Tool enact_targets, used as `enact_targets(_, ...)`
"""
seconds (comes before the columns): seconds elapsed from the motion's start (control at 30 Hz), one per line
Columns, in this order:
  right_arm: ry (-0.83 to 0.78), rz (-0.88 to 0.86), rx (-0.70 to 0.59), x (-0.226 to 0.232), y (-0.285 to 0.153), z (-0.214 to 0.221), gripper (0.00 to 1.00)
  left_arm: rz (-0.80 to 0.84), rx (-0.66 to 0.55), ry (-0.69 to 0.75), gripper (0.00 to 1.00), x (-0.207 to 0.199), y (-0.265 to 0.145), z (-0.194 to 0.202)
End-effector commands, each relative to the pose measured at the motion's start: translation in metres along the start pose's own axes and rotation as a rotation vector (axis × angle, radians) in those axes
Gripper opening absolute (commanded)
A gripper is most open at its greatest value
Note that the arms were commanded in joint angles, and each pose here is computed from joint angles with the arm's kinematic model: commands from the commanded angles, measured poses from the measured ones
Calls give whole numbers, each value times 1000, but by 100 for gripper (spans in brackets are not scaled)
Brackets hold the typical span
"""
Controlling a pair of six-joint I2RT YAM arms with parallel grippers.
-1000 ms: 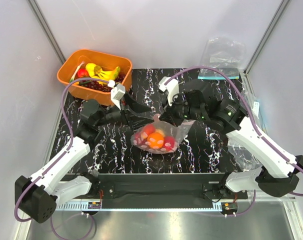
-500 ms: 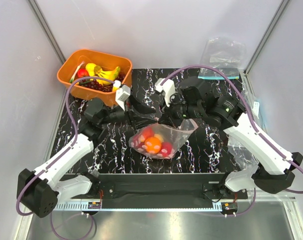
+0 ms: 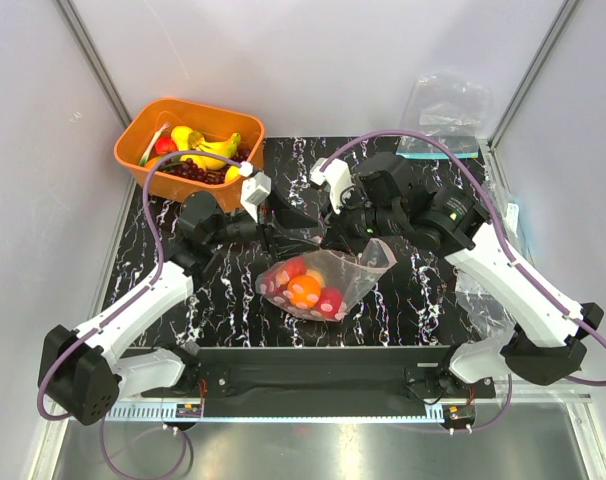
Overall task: Place the food in the zip-top bag and seal the zipper
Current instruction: Zip the zipper food storage bag at the center of the board.
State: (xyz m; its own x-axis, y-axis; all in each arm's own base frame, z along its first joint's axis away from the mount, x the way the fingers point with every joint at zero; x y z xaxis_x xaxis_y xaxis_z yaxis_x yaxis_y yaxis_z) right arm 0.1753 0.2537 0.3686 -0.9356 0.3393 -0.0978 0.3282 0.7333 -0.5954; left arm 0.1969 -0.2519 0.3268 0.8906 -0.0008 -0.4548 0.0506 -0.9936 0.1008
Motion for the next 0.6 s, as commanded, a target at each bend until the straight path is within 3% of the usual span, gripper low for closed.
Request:
enact_targets(0.0,-47,35,-82,-5,-7,-22,0,60,6,93,64,-12,0,-5)
enact_targets(0.2,-59,40,-86,-5,-11,-22,0,54,21,84,62,-9,2,-1)
enact_targets(0.33,-59,32,-88,-4,-12,-21,0,52,21,85,51,-8,2,-1)
enact_targets(0.4,-58,28,-86,-3,-12,-20,0,54,26,81,40,-7,3,-2)
enact_targets(0.57,-63,34,-82,-4,-13,-21,0,37,36,77,39,-4,3,-1)
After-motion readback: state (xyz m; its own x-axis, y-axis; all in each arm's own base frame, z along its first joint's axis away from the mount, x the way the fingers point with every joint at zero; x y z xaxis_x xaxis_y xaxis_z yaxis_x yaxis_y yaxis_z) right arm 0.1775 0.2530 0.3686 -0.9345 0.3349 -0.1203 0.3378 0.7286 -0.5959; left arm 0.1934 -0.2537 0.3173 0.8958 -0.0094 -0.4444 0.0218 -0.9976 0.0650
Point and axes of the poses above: each gripper's point midway between its finger pads, its own y axis out along the fingers, its own x axis along the line the jaws close on, z = x × y, the point moved 5 cm from there along -y, back along the fingers, and after that the axes turned 14 degrees about -y, right-handed, at the moved point
